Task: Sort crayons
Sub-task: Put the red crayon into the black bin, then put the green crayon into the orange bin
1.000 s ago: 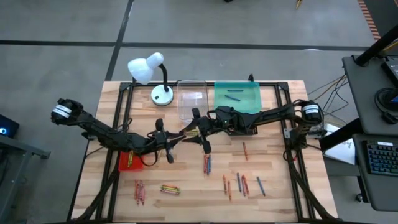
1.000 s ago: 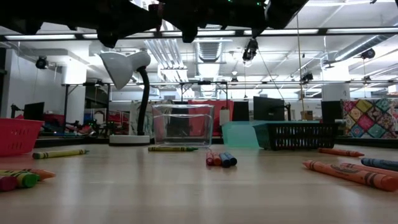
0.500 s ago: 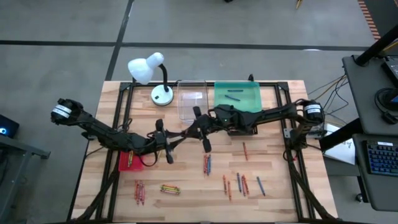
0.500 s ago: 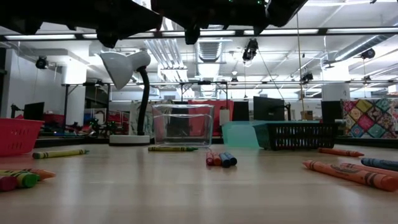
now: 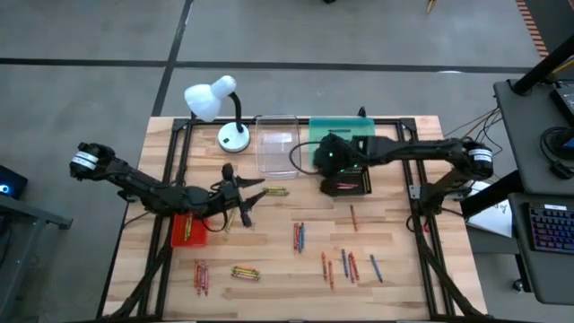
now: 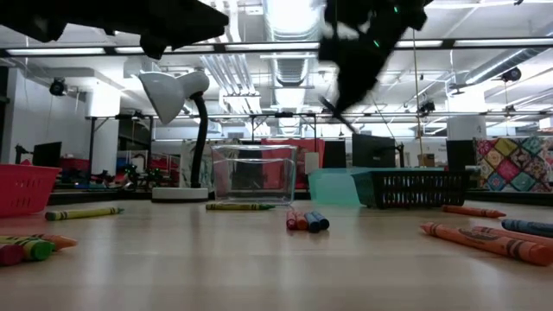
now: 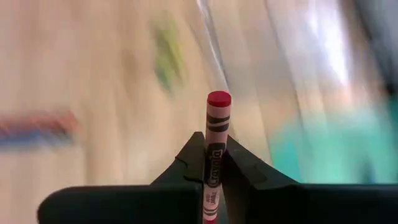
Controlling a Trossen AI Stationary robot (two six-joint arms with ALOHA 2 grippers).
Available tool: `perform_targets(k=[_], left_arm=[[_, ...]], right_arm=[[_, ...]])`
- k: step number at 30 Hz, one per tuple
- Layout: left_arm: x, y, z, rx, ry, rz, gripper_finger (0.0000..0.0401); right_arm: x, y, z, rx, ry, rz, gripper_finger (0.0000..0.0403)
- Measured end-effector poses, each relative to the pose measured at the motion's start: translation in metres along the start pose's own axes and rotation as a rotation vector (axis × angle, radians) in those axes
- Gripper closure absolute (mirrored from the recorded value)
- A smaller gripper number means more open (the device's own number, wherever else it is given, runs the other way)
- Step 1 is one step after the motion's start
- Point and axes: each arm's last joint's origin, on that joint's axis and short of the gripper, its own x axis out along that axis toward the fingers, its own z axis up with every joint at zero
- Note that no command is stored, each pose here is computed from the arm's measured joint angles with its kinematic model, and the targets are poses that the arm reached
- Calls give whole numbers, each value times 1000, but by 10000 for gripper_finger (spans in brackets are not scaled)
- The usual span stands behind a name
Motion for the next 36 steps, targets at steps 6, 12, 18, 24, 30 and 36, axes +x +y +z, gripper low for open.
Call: perform_targets(k=[6,12,18,24,30,36], left_arm=[[24,27,8,128,85,75,279],[51,76,15,310,254,173,294],[63,114,25,277,336,150,309],[65,123,27,257,340,135,317],[66,124,29,257,336,136,317],[66,124,33,237,377,131,317]], right_arm=[[7,-24,-33,225,333,-89,387],[30,-37,-43,73,443,-72,387],[38,-44,-49,50,496,-55,368],[38,-45,-48,49,493,-54,337],[38,-45,-48,48,490,-54,299],[30,-47,-33,73,433,-70,297]])
